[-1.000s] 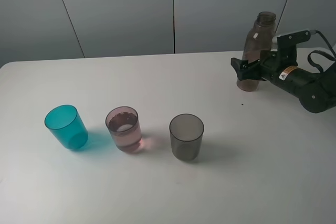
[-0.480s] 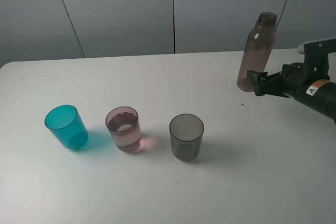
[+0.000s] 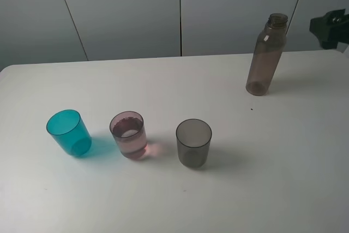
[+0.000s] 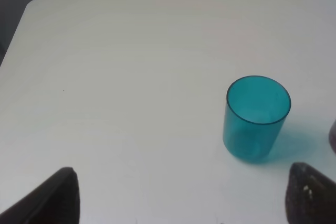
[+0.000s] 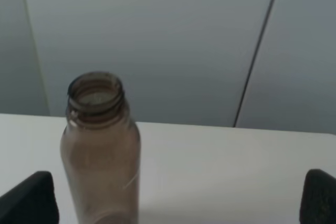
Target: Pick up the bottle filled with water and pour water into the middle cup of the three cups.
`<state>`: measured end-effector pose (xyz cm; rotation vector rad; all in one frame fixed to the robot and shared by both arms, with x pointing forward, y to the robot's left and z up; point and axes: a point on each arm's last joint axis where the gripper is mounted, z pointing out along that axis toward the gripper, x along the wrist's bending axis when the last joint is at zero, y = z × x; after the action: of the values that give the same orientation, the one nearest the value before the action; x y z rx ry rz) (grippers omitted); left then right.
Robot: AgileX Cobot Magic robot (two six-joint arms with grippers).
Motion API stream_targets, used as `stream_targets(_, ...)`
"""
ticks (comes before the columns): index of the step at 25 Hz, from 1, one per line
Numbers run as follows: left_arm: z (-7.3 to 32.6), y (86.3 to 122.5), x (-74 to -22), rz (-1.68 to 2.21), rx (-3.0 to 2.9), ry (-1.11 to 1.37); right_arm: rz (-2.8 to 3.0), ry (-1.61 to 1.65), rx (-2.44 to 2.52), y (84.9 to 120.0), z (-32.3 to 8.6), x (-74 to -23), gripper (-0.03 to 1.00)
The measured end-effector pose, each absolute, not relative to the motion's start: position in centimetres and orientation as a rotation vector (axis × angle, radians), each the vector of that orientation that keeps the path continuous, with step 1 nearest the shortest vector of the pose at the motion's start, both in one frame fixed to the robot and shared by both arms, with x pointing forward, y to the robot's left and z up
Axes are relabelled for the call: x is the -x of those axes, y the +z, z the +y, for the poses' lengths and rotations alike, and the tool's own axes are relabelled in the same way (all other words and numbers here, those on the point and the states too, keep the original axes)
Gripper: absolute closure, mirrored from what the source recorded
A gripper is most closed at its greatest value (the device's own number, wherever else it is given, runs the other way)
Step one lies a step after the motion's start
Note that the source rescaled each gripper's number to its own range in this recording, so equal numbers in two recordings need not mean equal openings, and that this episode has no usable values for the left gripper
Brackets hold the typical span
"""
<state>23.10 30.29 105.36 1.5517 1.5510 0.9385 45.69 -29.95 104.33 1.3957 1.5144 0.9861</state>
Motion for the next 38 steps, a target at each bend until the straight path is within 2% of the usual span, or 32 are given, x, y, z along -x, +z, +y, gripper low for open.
stream_targets(5,30.3,105.4,-23.1,1.551,-1.552,0.939,1.41,0.951,-1.389,111.0,-30.6,-41.0,-0.03)
stream_targets(9,30.3,105.4,-23.1,1.551,-1.552,0.939,1.405,0.9,-1.444,113.1,-30.9,-36.0,-0.03)
stream_targets(18,30.3,105.4,-23.1,1.551,-1.552,0.939,1.534,0.888,-1.505,111.8,-30.2,-26.1,-0.03)
stream_targets(25,30.3,105.4,-23.1,1.551,-1.552,0.939,1.556,0.951,-1.512,110.1,-29.6,-21.1,-0.03)
stream_targets(29,30.3,105.4,-23.1,1.551,-1.552,0.939,1.541,0.965,-1.496,109.3,-29.6,-20.1,-0.03)
stream_targets(38,30.3,105.4,-23.1,1.551,-1.552,0.939,1.63,0.958,-1.593,106.4,-29.2,-21.6,-0.03)
